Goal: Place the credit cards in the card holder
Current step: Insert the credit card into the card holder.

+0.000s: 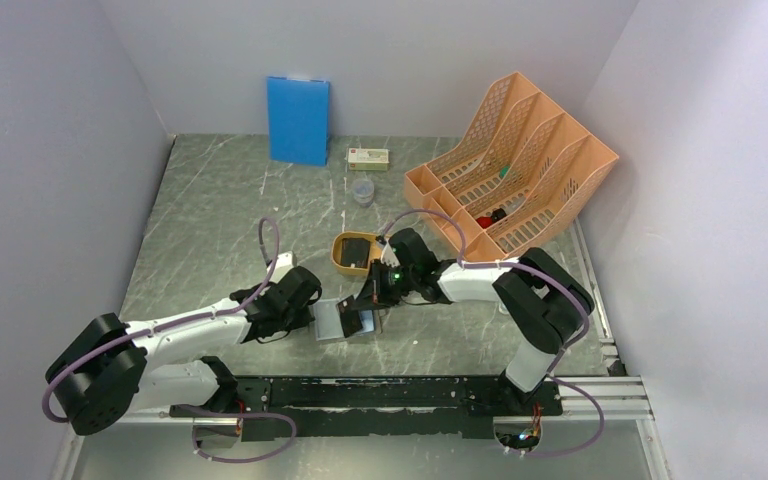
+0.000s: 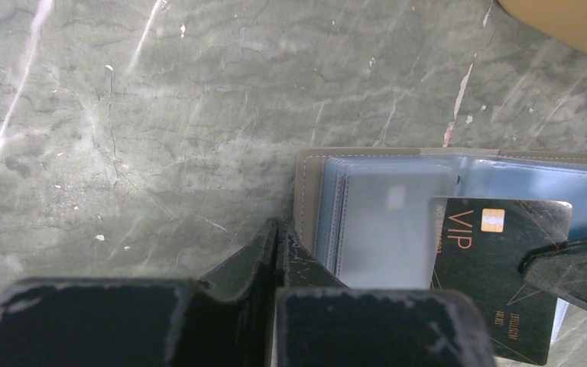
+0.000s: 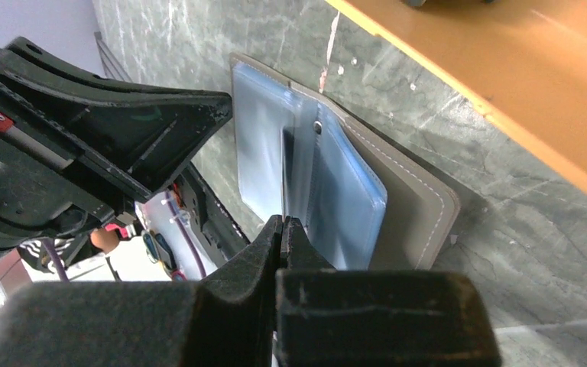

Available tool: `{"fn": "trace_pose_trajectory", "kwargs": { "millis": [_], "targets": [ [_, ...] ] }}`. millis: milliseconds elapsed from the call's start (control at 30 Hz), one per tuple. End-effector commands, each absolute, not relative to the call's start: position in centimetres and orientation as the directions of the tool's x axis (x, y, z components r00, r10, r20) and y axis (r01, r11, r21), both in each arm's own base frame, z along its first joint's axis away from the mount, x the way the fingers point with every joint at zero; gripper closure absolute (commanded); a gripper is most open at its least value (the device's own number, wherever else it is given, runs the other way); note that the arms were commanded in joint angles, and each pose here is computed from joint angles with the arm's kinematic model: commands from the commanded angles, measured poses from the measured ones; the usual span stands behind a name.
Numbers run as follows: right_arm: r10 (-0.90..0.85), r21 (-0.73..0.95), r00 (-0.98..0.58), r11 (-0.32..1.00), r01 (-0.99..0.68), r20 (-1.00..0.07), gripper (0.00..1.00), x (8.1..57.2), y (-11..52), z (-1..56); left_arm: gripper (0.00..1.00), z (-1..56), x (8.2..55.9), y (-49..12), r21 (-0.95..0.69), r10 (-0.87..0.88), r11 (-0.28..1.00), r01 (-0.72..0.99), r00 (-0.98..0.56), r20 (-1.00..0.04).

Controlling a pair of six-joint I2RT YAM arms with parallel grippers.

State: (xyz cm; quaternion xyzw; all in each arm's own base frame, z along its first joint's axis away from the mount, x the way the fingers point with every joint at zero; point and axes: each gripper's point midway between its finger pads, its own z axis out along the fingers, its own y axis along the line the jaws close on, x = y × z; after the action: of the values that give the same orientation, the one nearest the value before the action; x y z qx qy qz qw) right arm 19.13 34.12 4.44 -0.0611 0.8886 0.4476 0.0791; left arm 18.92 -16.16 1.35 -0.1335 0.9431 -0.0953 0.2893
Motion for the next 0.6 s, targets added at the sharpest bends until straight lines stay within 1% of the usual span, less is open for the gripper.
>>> {"fn": "trace_pose_trajectory", "kwargs": {
  "millis": [0, 567],
  "targets": [
    [-0.002, 0.793, -0.976, 0.582, -0.177, -0.217, 1.00, 19.8, 34.6, 4.6, 0.95, -0.5, 17.3, -15.3, -0.213, -0.273, 0.958, -0.193, -0.841, -0.468],
    [0.075, 0.766, -0.975, 0.632, -0.116, -0.210, 1.00, 19.9, 34.9, 2.5, 0.95, -0.7, 16.6, -15.3, -0.245, -0.289, 0.950, -0.194, -0.845, -0.449]
  ]
}}
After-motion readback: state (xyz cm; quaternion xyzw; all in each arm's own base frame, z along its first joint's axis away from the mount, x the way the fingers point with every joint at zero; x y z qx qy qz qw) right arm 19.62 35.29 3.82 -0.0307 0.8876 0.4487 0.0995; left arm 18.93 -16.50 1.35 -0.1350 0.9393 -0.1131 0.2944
